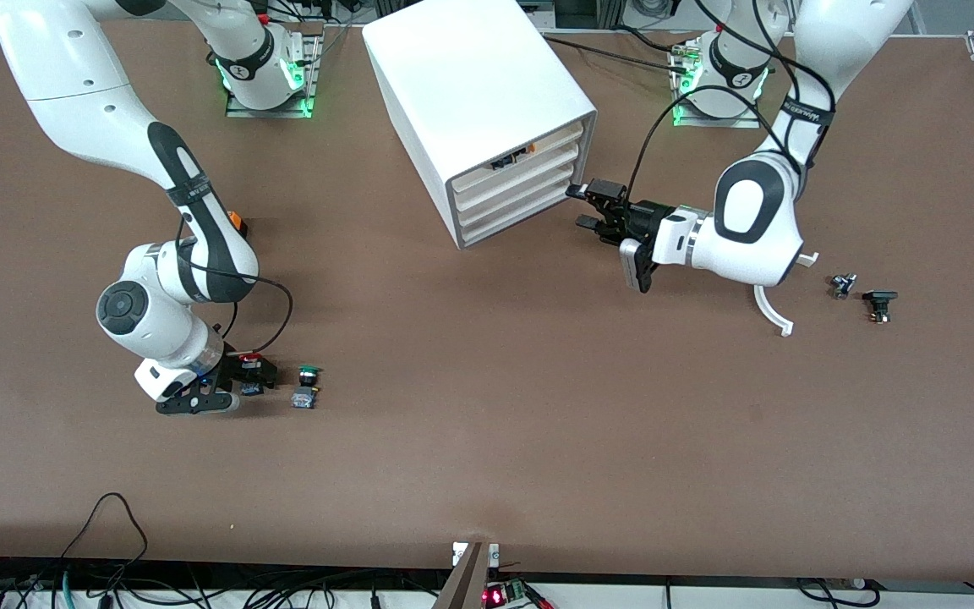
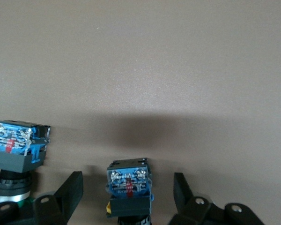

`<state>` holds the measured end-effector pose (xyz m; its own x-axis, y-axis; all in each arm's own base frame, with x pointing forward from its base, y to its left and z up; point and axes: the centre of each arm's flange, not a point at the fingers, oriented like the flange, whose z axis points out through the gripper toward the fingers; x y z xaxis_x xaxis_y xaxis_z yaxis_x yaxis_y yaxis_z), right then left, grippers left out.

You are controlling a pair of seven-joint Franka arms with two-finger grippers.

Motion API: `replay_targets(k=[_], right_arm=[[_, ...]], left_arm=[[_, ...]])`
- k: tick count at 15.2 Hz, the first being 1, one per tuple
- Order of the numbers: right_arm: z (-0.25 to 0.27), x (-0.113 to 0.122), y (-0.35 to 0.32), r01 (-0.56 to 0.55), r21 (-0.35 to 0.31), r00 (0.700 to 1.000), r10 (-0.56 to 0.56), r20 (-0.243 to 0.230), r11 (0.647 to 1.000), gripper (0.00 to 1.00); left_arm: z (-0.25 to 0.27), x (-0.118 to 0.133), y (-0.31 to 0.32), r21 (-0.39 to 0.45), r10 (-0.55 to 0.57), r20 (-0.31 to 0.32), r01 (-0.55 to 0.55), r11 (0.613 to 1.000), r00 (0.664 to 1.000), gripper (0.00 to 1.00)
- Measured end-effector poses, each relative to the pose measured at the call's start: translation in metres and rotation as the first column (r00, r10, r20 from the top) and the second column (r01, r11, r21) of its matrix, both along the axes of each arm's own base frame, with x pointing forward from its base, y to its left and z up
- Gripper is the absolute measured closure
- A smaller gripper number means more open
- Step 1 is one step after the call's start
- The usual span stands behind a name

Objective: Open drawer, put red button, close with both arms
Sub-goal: 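Grasp the red button with the right gripper while the left gripper grips the drawer, then pull the drawer open with the left gripper while the right gripper lifts the button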

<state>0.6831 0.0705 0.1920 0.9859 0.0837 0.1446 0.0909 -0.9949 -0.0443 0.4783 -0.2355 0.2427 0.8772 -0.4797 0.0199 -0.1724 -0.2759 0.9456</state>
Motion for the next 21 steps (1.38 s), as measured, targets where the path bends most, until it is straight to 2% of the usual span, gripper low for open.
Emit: replay_targets(k=[2,4,5,8,11,16,19,21], right_arm=[[0.000,0.000,0.000,-0.002,0.000,1.000,0.002,0.000,1.000,0.37],[0.000,0.000,0.000,-0.003,-0.001,1.000,0.003,-0.001,1.000,0.57],[0.001,0.000,0.000,-0.003,-0.001,1.000,0.003,-0.001,1.000,0.60],[0.001,0.000,-0.001,-0.002,-0.001,1.000,0.002,-0.001,1.000,0.60],[0.002,0.001,-0.004,0.003,-0.001,1.000,-0.003,-0.002,1.000,0.60],[0.032,0.017,-0.004,0.033,-0.014,0.994,-0.034,-0.108,0.999,0.60],[0.061,0.026,0.000,0.101,-0.027,0.980,-0.104,-0.170,0.995,0.60],[0.075,0.028,0.008,0.156,-0.046,0.966,-0.162,-0.203,0.987,0.60]], left_arm=[[-0.015,-0.014,-0.003,-0.025,-0.009,-0.012,0.008,1.000,1.000,0.24],[-0.023,-0.026,-0.007,-0.040,-0.015,-0.024,0.014,0.999,1.000,0.40],[-0.026,-0.031,-0.008,-0.048,-0.014,-0.031,0.012,0.999,0.999,0.40],[-0.035,-0.045,-0.011,-0.067,-0.030,-0.045,0.027,0.997,0.999,0.49],[-0.045,-0.054,-0.016,-0.083,-0.051,-0.053,0.046,0.995,0.997,0.50],[-0.055,-0.072,-0.029,-0.121,-0.050,-0.086,0.039,0.992,0.995,0.53],[-0.060,-0.078,-0.029,-0.125,-0.055,-0.092,0.043,0.991,0.994,0.83],[-0.061,-0.079,-0.029,-0.131,-0.057,-0.084,0.046,0.990,0.995,0.86]])
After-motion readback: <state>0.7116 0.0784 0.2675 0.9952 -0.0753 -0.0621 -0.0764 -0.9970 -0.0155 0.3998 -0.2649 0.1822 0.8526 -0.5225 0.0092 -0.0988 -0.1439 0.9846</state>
